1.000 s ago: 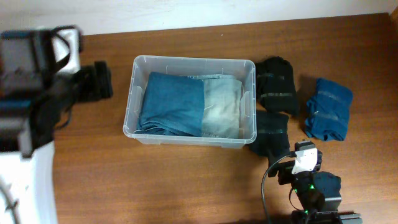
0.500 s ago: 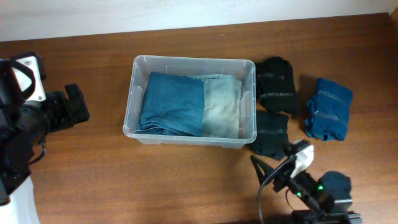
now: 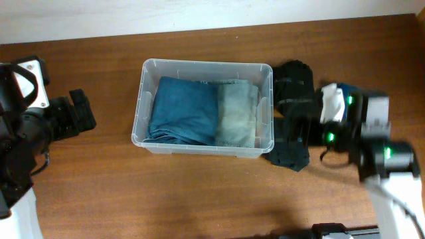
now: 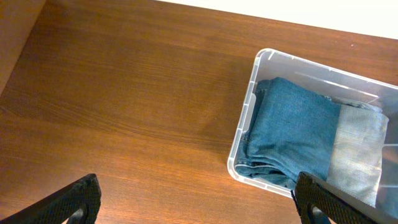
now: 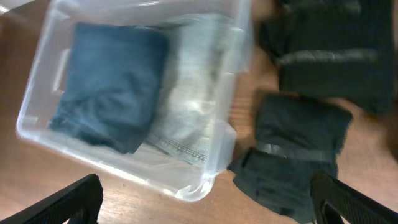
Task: Pack container
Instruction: 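Grasp the teal taped garment with the right gripper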
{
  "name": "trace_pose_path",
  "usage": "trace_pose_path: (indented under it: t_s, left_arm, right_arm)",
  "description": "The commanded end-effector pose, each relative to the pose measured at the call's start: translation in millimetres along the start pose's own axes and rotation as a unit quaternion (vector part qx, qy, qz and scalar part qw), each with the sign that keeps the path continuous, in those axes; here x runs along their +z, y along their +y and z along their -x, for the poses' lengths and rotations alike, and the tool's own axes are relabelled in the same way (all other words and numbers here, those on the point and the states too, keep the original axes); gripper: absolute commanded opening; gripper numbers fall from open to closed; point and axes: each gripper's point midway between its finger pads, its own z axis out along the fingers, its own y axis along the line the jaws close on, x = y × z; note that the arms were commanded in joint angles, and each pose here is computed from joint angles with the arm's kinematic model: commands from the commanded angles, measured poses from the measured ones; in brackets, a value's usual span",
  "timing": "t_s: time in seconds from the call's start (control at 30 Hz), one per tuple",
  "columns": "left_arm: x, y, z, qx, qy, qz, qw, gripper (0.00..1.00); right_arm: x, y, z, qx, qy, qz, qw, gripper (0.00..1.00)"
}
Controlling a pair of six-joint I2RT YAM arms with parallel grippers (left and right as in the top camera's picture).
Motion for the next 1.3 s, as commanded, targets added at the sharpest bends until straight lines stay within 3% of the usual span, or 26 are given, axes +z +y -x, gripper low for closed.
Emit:
trace_pose_path:
  t_s: [0.0,0.13,0.27,0.4,0.6,0.87,0.93,1.0,1.03,1.1,1.17,1.27]
  left_arm:
    - [-1.0,2.9,0.0,-0.003,-0.001,0.006,1.0,0.99]
    - [-0.9,2.9,0.0,-0.003,-0.001,0.006,1.0,0.99]
    - [-0.9,2.9,0.0,-0.003,-0.001,0.006,1.0,1.0]
    - [-0.9,2.9,-0.1,-0.003,-0.001,0.006,1.0,0.99]
    - [-0.9,2.9,0.0,-0.003,-0.001,0.006,1.0,0.99]
    - [-0.9,2.9,0.0,-0.003,-0.001,0.006,1.0,0.99]
    - [-0.9,2.9,0.0,-0.003,-0.001,0.006,1.0,0.99]
    - [-0.9,2.9,0.0,-0.003,-0.001,0.006,1.0,0.99]
    - [-0.9,2.9,0.0,-0.003,-0.001,0.006,1.0,0.99]
    - [-0.9,2.9,0.0,-0.003,-0.001,0.006,1.0,1.0]
    - [-0.9,2.9,0.0,-0.003,-0.001,0.006,1.0,0.99]
    - [-0.9,2.9,0.0,-0.003,-0.001,0.006,1.0,0.99]
  right_arm:
    - [-1.4,-40.2,36.6,0.114,-0.013,-0.037,0.993,0.98]
    - [-13.5,-117.2,52.6,0.248,-0.041,-0.09,0.964,0.98]
    - [-29.3,-212.7,27.4,0.374,-0.042,-0.146,0.915,0.98]
    - [-25.6,-267.0,-0.4,0.445,-0.023,-0.162,0.881,0.98]
    - [16.6,-319.2,-34.5,0.448,0.032,-0.141,0.882,0.98]
    - [78.2,-305.0,-41.8,0.4,0.061,0.018,0.914,0.99]
    - [84.9,-302.0,-43.5,0.398,0.068,0.028,0.915,0.88]
    - [87.3,-300.1,-43.4,0.395,0.072,0.028,0.915,0.69]
    - [88.0,-298.9,-42.8,0.394,0.073,0.029,0.916,0.51]
    - [86.0,-296.4,-41.4,0.394,0.073,0.029,0.916,0.27]
    - [79.0,-291.8,-34.8,0.399,0.065,0.03,0.914,0.13]
    - [57.7,-272.7,-8.0,0.384,0.028,0.048,0.921,0.08]
